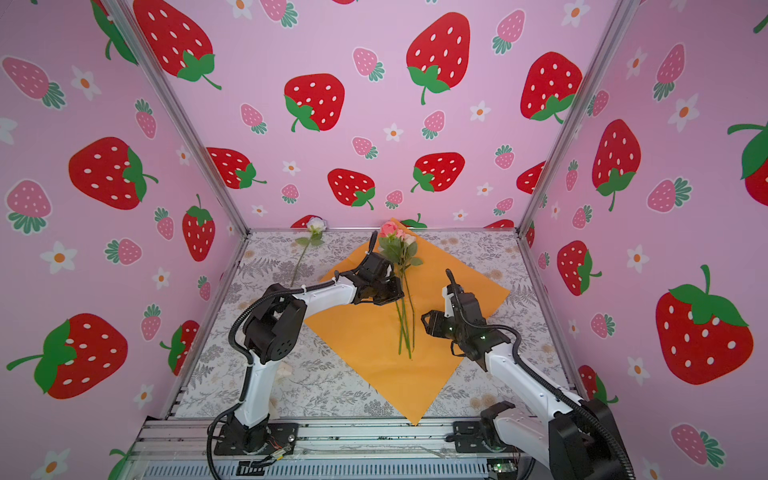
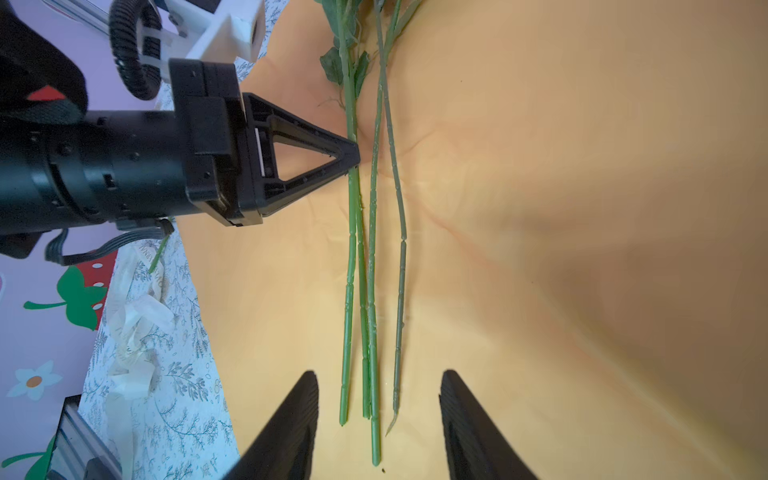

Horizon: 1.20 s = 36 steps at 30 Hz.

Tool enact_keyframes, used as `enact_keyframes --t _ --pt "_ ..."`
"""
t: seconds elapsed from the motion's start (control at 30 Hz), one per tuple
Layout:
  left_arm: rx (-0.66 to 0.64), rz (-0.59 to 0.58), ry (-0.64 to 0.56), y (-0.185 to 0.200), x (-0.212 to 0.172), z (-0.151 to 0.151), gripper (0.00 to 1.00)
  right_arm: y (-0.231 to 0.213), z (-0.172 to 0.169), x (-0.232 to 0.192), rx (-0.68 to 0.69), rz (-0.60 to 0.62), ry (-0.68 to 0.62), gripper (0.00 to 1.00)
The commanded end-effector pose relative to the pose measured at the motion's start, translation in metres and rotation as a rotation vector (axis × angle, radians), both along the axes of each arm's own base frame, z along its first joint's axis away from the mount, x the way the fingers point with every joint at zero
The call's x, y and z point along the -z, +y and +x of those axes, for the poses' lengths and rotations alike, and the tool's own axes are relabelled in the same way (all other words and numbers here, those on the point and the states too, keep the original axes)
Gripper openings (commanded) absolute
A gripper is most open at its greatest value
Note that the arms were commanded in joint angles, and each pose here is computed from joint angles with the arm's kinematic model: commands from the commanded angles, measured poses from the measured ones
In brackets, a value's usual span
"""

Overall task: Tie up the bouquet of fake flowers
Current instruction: 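Lay the rose onto the bundle on the sheet and open the left gripper, then return the left gripper to the last white rose and grasp its stem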

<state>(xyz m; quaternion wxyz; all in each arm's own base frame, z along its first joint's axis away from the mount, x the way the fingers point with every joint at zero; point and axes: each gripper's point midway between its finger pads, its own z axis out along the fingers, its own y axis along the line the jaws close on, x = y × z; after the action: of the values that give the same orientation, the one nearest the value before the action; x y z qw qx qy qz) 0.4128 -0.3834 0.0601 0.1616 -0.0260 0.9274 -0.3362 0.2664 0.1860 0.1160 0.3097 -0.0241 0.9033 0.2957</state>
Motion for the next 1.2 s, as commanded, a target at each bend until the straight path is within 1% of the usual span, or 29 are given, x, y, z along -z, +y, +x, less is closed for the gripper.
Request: enact_keyframes --t 0.0,0.17,0.23,0.3,0.4,0.53,0.67,0.77,0.83,0.9,0.97,1.03,1.07,1.1,1.17 --pt "-0.003 -0.01 0.024 -0.005 -0.003 -0.006 0.0 0.002 0.003 0.0 0.001 0.011 0.009 0.51" --pt "0.038 0.018 0.024 -0.004 -0.001 -0.009 0.05 0.003 0.003 0.0 -0.006 0.012 0.015 0.51" --pt "0.053 0.023 0.029 -0.004 -0.001 -0.012 0.15 0.003 0.003 0.0 -0.006 0.011 0.013 0.51" --pt "0.061 0.032 0.021 -0.002 -0.005 -0.013 0.21 0.003 0.004 -0.001 -0.006 0.012 0.013 0.51" --pt "0.078 0.028 -0.006 0.001 -0.019 -0.017 0.29 0.003 0.003 -0.001 -0.006 0.012 0.013 0.51" --pt "0.104 0.031 -0.077 0.009 -0.047 -0.022 0.38 0.003 0.004 -0.001 -0.001 0.013 0.013 0.51" --pt "0.096 0.066 -0.153 0.032 -0.07 -0.023 0.45 0.012 0.006 -0.01 -0.04 0.055 -0.011 0.51" --pt "0.057 0.147 -0.197 0.072 -0.079 -0.012 0.47 0.025 0.004 -0.022 -0.101 0.11 -0.041 0.51" --pt "-0.002 0.232 -0.183 0.117 -0.077 0.0 0.48 0.032 0.005 -0.029 -0.13 0.133 -0.054 0.51" --pt "-0.047 0.278 -0.149 0.161 -0.072 0.011 0.48 0.041 0.005 -0.035 -0.164 0.144 -0.068 0.51" --pt "-0.087 0.334 -0.098 0.209 -0.066 0.022 0.48 0.055 0.003 -0.039 -0.212 0.14 -0.078 0.51" --pt "-0.127 0.41 -0.083 0.254 -0.062 0.033 0.47 0.068 0.002 -0.043 -0.256 0.127 -0.084 0.51" --pt "-0.161 0.466 -0.087 0.283 -0.063 0.042 0.48 0.077 0.0 -0.045 -0.283 0.118 -0.088 0.51" --pt "-0.184 0.494 -0.079 0.303 -0.063 0.048 0.48 0.085 -0.001 -0.046 -0.303 0.109 -0.093 0.51" --pt "-0.217 0.515 -0.054 0.339 -0.062 0.061 0.48 0.099 -0.001 -0.047 -0.332 0.089 -0.102 0.51"
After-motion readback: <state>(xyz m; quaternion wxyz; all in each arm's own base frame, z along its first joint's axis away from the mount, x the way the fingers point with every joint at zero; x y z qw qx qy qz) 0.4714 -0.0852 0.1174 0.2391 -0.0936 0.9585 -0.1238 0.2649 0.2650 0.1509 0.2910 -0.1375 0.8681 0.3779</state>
